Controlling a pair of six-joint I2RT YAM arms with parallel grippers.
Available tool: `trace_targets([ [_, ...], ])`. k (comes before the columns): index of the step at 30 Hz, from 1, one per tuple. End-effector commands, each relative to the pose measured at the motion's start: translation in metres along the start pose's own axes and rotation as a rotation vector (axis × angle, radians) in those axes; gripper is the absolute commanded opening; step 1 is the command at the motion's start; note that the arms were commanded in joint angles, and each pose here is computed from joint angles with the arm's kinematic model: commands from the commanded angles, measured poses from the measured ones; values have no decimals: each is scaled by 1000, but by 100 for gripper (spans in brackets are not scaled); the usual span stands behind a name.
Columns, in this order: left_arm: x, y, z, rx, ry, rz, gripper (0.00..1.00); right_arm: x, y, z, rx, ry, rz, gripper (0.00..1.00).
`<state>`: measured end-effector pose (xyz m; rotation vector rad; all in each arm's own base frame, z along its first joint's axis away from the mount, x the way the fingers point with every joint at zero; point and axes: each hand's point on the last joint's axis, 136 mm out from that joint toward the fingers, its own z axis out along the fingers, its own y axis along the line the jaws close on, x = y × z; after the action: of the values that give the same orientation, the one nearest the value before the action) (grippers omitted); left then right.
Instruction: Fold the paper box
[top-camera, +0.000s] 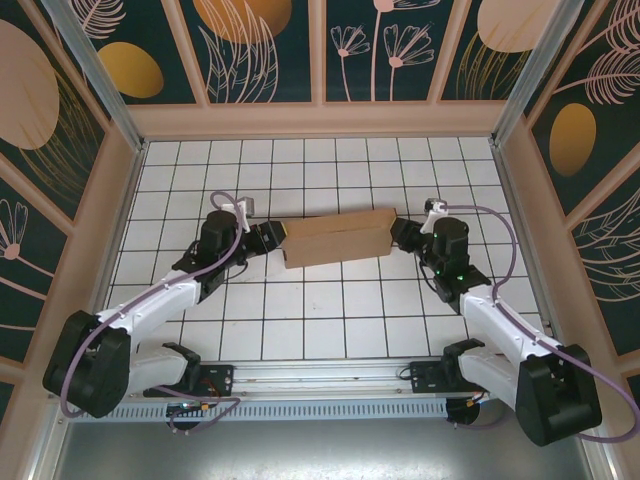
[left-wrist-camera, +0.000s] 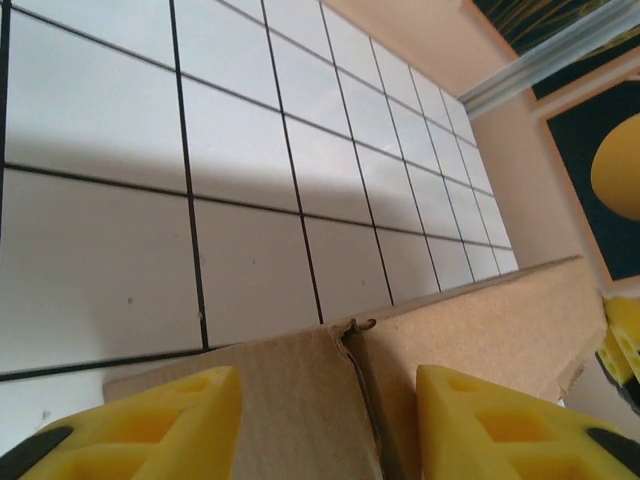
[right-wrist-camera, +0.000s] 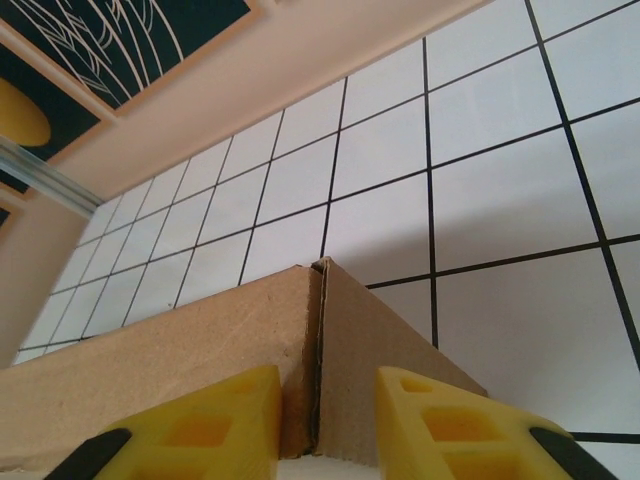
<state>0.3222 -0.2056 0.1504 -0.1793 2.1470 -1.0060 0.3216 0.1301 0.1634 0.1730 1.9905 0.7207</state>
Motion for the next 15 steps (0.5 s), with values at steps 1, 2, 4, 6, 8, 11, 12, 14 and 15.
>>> trace_targets([
  [1,66,88,-1,-315,147,-64,47,73,-40,-4,137,221,69,30],
  [2,69,93,-3,-334,144,-60,47,71,-40,-6,140,212,67,30],
  [4,73,101,-5,-359,133,-60,46,68,-39,-6,137,198,65,29],
  [6,75,106,-8,-373,126,-58,46,66,-35,-7,118,189,75,29],
  [8,71,101,-9,-355,116,-41,45,60,-23,-10,71,149,46,29],
  [11,53,76,-16,-278,51,3,44,47,-1,-20,-3,59,-49,28],
  [12,47,67,-20,-254,28,22,43,45,4,-24,-17,35,-63,26],
  [14,40,53,-29,-232,-1,77,38,40,10,-32,-42,-16,-90,23],
  [15,38,50,-34,-242,-13,102,37,41,13,-36,-54,-28,-102,21],
])
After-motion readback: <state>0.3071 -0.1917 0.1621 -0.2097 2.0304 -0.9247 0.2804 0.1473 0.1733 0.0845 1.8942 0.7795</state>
